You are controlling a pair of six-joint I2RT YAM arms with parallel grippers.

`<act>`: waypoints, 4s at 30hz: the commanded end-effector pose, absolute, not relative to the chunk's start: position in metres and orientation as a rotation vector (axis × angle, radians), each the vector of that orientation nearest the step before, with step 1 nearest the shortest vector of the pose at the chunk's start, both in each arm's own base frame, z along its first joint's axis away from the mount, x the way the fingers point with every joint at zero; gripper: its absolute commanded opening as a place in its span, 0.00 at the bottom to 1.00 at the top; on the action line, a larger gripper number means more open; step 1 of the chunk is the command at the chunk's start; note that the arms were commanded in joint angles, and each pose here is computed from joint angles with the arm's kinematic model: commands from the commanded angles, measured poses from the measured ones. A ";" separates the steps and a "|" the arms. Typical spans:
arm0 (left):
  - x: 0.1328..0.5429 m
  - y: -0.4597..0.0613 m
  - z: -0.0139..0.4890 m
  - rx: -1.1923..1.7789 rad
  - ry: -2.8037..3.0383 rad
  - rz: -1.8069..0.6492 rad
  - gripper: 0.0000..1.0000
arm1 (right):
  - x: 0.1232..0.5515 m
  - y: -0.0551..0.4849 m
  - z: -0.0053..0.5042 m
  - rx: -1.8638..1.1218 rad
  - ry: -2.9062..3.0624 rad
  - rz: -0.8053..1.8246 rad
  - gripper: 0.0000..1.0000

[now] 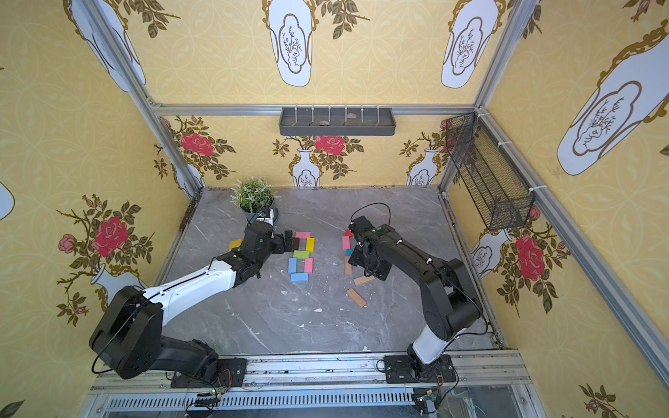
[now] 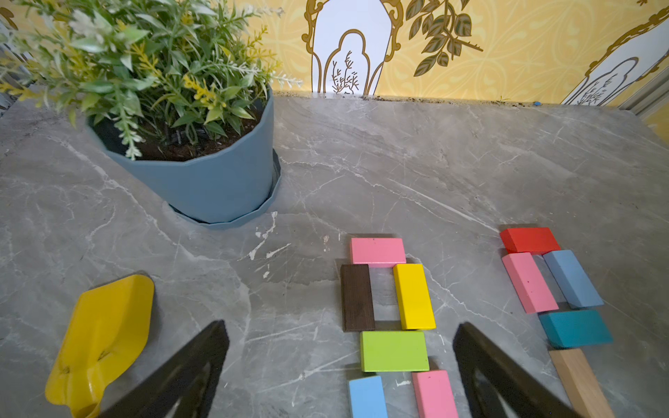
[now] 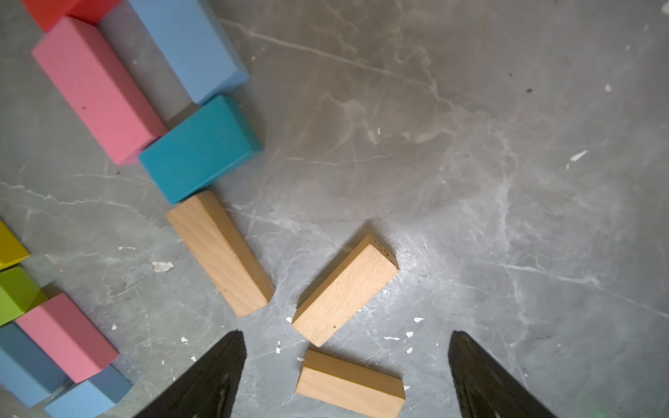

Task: Assemble the number 8 with building blocks
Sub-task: Assemble the building block at the center of the board.

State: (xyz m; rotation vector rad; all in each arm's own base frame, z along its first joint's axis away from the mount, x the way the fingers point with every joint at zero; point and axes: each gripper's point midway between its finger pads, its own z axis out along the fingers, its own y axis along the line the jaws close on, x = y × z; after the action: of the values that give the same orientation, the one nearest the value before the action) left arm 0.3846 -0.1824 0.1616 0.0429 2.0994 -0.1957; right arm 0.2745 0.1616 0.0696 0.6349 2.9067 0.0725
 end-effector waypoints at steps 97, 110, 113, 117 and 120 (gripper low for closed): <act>0.385 -0.181 0.161 0.043 2.099 -0.187 1.00 | 0.308 0.169 0.009 -0.154 3.021 0.052 0.31; 0.387 -0.184 0.159 0.049 2.107 -0.192 1.00 | 0.316 0.169 0.006 -0.180 3.014 0.029 0.15; 0.387 -0.184 0.158 0.048 2.109 -0.191 1.00 | 0.318 0.170 0.004 -0.189 3.014 0.028 0.14; 0.387 -0.184 0.157 0.048 2.111 -0.186 1.00 | 0.322 0.171 0.003 -0.193 3.012 0.035 0.14; 0.388 -0.184 0.157 0.049 2.112 -0.187 1.00 | 0.324 0.172 0.003 -0.199 3.011 0.034 0.14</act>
State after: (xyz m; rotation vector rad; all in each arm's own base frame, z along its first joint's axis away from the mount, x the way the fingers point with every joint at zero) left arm 0.3866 -0.1838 0.1581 0.0463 2.1080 -0.1906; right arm 0.3132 0.1713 0.0105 -0.1890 3.0456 0.0486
